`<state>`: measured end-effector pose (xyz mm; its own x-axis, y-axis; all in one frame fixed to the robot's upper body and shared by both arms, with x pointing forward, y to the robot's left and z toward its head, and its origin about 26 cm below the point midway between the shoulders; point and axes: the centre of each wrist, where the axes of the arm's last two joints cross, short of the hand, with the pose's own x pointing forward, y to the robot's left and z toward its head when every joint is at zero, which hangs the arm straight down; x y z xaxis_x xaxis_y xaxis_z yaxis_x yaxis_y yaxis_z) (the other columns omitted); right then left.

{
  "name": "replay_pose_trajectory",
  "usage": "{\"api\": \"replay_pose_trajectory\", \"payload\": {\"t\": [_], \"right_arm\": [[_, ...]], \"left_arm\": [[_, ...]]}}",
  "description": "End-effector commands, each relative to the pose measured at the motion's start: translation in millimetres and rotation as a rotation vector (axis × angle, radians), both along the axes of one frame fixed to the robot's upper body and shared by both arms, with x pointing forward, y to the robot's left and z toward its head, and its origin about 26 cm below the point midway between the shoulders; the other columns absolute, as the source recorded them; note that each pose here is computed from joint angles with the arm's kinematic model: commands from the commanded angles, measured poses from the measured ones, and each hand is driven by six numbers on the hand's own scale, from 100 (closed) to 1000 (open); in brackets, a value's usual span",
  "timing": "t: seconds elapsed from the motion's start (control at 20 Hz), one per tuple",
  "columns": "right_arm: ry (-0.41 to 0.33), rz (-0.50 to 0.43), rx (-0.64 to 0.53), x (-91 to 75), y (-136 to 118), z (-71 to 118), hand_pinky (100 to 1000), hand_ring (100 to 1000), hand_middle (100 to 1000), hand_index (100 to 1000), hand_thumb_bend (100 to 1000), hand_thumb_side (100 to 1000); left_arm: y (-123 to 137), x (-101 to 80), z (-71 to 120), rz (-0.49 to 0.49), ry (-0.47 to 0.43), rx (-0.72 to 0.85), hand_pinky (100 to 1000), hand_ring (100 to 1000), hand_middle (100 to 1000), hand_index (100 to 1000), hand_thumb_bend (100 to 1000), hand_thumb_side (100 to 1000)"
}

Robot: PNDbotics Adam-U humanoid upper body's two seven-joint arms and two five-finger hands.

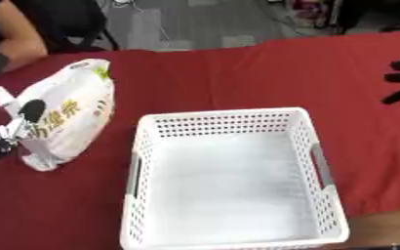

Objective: Pick up objects on the table and place them in the box.

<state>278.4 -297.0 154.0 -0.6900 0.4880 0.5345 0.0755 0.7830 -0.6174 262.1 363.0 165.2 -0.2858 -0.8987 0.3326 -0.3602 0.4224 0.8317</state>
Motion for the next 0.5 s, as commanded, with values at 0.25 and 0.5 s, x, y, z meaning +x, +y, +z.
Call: {"api": "replay_pose_trajectory", "payload": {"t": [0.25, 0.5], "right_arm": [[-0.018, 0.009, -0.016, -1.2, 0.3, 6.2, 583, 782, 807, 899, 367, 916], [-0.015, 0.012, -0.016, -1.2, 0.8, 5.8, 583, 782, 807, 899, 368, 915]], "left_arm": [[8.1, 10.6, 7.1, 0.003, 0.028, 0.042, 841, 843, 904, 931, 1000, 863], [19.2, 27.4, 5.9, 0.017, 0.083, 0.074, 842, 845, 905, 935, 1000, 883]]}}
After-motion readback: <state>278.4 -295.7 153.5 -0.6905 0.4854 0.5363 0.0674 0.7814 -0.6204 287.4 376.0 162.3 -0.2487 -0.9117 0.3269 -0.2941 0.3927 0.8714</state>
